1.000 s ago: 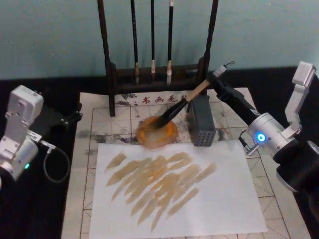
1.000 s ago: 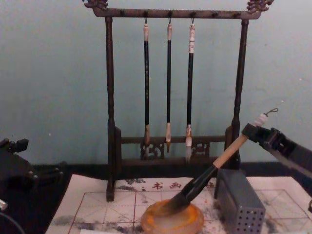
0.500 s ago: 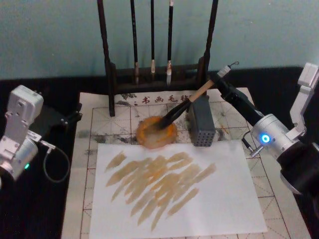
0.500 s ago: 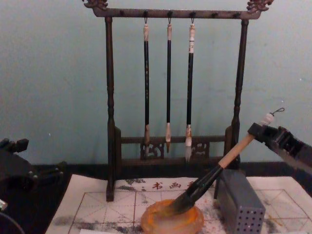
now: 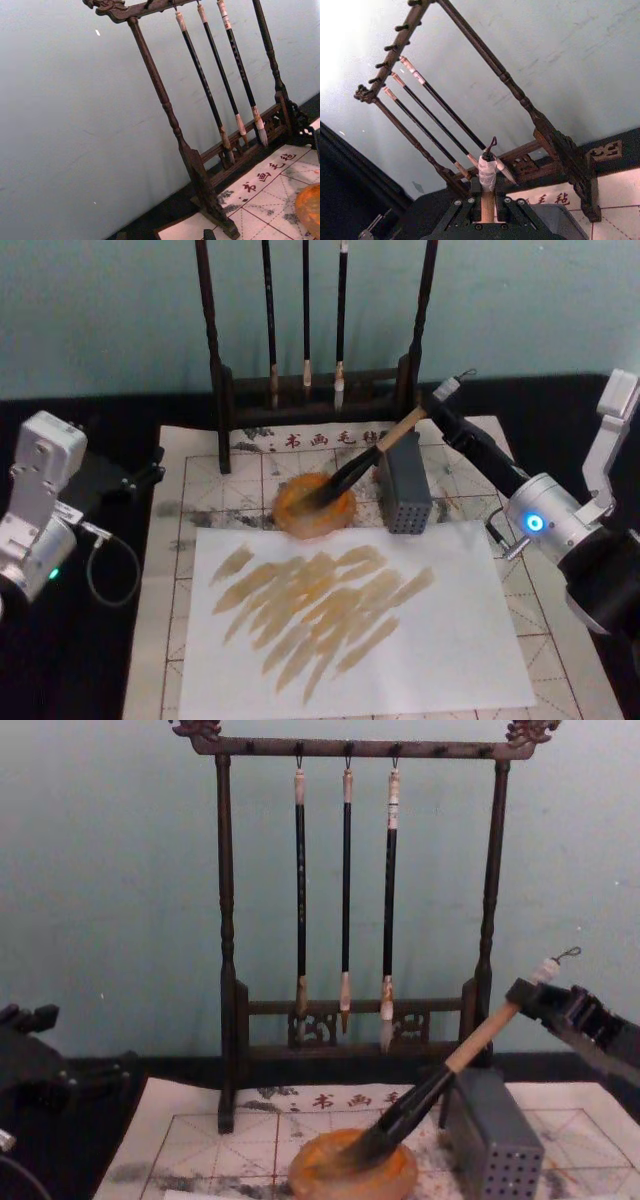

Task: Pick up the brush from the inkstone, write on the paper, then place the brush back to its original position.

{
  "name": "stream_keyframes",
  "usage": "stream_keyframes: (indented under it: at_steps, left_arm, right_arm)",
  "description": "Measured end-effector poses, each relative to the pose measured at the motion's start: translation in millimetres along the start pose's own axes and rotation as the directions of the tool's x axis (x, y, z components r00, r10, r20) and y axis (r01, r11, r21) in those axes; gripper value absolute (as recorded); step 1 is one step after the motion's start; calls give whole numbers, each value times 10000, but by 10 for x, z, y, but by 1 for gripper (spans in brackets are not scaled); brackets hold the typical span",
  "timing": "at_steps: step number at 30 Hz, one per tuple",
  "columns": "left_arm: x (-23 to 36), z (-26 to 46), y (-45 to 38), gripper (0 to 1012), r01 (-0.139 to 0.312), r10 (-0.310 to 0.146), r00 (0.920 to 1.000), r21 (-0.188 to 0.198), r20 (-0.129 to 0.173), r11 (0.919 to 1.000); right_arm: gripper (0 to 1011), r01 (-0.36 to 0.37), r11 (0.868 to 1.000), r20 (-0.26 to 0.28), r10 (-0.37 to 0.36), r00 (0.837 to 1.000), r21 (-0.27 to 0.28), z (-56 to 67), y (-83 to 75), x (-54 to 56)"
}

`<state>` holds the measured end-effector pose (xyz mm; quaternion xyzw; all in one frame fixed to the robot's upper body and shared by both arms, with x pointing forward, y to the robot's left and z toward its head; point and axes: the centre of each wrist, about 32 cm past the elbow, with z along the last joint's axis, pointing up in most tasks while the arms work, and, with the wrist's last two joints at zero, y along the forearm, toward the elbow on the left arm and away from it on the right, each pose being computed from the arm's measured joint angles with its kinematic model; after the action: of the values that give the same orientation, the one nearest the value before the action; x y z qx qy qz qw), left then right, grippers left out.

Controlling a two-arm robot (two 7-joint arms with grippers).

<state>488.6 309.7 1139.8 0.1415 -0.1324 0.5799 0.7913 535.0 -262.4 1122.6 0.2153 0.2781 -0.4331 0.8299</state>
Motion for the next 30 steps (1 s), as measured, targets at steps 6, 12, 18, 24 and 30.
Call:
stream_keyframes:
  at_steps: [6,12,18,24,30]
  left_arm:
    - [0,0,0,1001,-1,1,10000,0,0,10000]
    - [0,0,0,1001,0,0,10000,0,0,10000]
    - [0,0,0,1001,-1,1,10000,-1,1,10000]
    - [0,0,0,1001,0,0,10000,0,0,10000]
    - [0,0,0,1001,0,0,10000,-1,0,10000]
  right_arm:
    - [178,68,9999,-139,-69,9999,-75,-24,7,23]
    - [178,139,9998,-215,-142,9997,-141,-40,17,38]
    - [178,328,9993,-360,-335,9988,-183,-43,18,48]
    - [178,577,9981,-570,-588,9966,-201,-51,-4,66]
    - [179,873,9959,-881,-891,9921,-241,-61,-59,99]
